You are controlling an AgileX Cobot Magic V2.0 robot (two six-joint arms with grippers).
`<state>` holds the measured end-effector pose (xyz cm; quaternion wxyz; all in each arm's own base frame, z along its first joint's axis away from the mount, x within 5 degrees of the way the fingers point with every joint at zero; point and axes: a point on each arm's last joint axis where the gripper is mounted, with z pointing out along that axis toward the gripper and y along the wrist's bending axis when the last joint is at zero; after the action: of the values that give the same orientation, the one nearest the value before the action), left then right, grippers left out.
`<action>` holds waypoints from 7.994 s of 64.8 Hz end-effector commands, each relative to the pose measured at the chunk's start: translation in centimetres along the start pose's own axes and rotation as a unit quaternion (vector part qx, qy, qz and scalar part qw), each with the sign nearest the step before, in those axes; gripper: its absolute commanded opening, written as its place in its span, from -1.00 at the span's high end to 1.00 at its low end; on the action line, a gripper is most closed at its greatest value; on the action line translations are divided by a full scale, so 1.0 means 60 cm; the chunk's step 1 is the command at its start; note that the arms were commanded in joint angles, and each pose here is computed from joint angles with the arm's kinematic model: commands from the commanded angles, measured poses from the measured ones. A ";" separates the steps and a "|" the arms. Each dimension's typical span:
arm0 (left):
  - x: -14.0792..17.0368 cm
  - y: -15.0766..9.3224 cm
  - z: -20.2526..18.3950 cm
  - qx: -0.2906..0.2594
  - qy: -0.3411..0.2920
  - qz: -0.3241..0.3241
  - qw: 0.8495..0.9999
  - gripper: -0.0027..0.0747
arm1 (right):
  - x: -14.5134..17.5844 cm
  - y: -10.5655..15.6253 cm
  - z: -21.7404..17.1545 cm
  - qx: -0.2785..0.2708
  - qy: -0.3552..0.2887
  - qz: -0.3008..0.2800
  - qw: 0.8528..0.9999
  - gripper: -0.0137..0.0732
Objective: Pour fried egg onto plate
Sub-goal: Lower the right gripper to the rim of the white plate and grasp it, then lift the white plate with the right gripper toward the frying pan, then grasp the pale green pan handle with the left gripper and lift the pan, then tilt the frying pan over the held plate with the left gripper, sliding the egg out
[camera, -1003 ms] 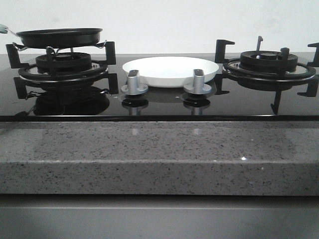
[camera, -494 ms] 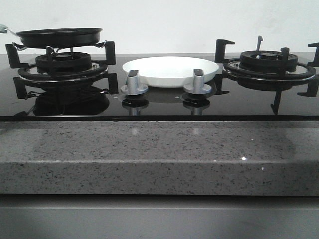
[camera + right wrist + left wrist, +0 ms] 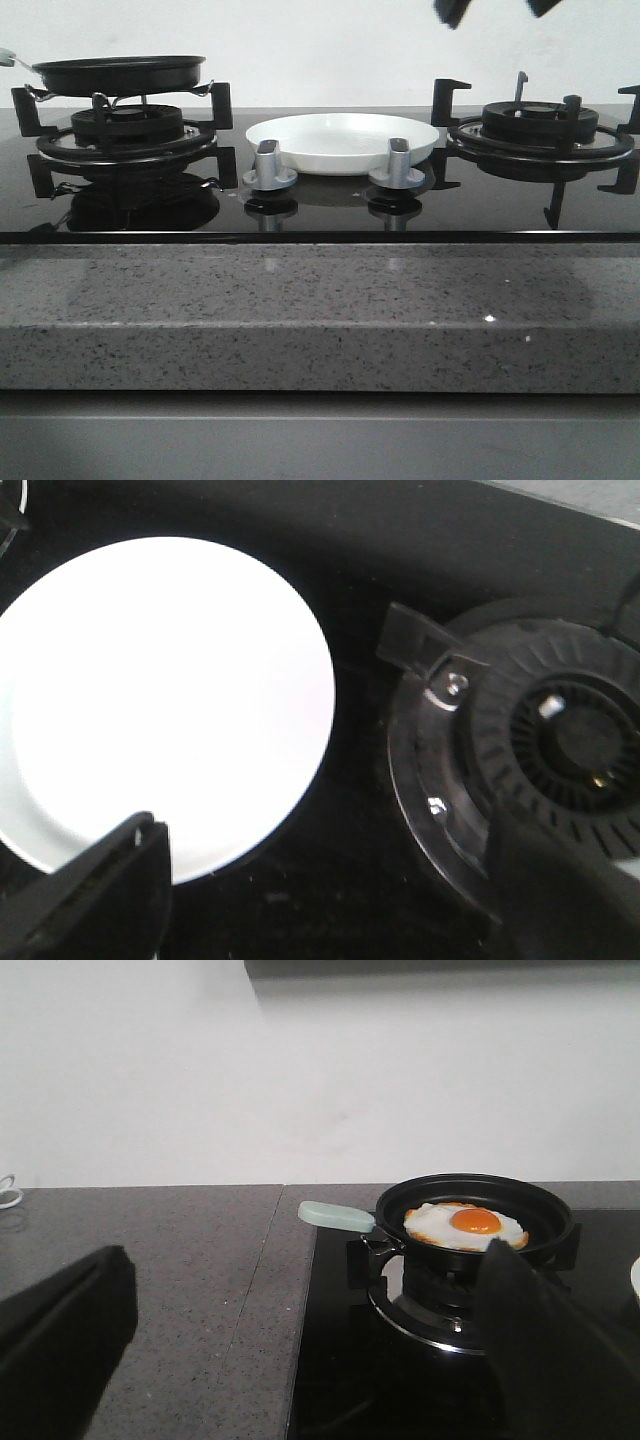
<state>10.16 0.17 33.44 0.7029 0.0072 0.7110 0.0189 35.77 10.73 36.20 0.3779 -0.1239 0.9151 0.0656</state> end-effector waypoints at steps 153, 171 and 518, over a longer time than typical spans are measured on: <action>-0.030 0.001 0.000 -0.001 -0.054 -0.007 0.999 -0.81 | -0.096 -0.006 0.166 -0.041 0.134 -0.012 0.990 0.82; -0.030 0.001 0.000 -0.001 -0.054 -0.007 0.999 -0.81 | -0.114 -0.007 0.118 -0.073 0.105 0.014 0.992 0.82; -0.179 0.014 0.400 0.367 0.196 -0.398 0.818 0.98 | 0.014 0.021 0.013 -0.177 0.038 0.019 0.983 0.82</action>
<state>36.62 3.15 39.05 0.3940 -0.0724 0.7756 -0.4878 36.07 12.05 31.98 0.2599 -0.1788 0.9248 0.2125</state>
